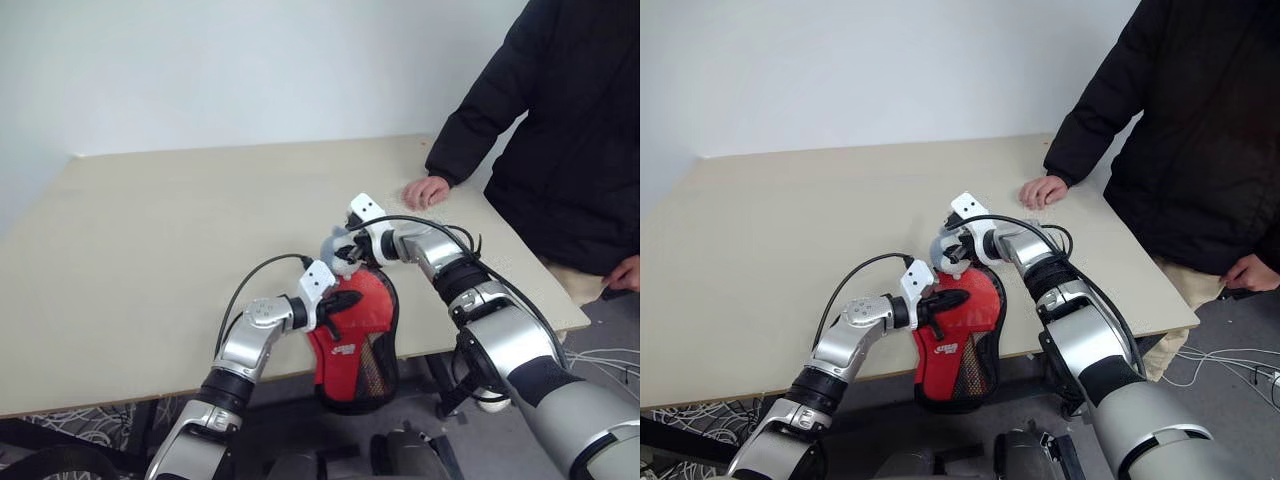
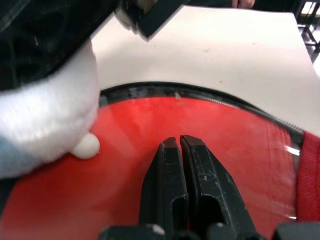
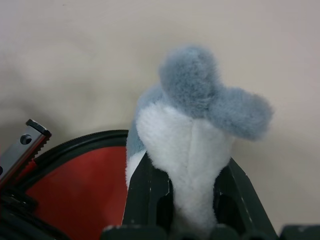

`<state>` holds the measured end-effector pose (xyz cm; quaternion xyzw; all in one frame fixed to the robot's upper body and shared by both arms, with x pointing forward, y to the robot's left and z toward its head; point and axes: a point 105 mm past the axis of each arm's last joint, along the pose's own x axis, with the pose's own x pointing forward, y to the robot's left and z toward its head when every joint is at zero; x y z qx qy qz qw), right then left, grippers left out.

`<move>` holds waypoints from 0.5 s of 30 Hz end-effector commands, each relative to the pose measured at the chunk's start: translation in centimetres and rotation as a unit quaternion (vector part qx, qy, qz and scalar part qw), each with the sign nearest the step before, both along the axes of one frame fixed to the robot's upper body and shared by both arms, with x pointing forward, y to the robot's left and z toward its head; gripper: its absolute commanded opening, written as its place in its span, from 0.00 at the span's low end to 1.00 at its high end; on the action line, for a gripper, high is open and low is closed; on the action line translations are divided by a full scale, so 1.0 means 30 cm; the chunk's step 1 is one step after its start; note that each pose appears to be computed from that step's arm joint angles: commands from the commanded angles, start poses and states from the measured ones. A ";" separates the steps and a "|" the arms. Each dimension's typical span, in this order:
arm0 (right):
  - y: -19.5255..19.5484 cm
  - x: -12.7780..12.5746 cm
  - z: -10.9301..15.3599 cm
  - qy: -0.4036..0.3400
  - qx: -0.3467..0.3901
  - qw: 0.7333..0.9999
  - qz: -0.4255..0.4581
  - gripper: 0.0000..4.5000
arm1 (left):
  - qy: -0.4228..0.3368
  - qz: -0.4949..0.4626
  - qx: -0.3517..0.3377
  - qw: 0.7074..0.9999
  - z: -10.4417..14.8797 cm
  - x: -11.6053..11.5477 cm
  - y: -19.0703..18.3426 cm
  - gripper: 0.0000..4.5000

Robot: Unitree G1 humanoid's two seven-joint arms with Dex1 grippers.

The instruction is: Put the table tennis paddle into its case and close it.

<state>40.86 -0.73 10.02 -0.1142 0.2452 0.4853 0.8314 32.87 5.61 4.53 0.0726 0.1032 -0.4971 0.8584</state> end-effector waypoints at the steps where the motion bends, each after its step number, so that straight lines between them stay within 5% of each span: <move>1: 0.007 0.028 0.063 -0.036 0.006 0.999 0.000 0.07 | 0.004 0.001 0.008 1.000 -0.023 -0.004 0.008 0.00; 15: -0.031 0.077 0.036 -0.045 -0.001 0.997 -0.070 0.07 | 0.016 -0.010 0.014 1.000 -0.039 -0.016 0.024 0.00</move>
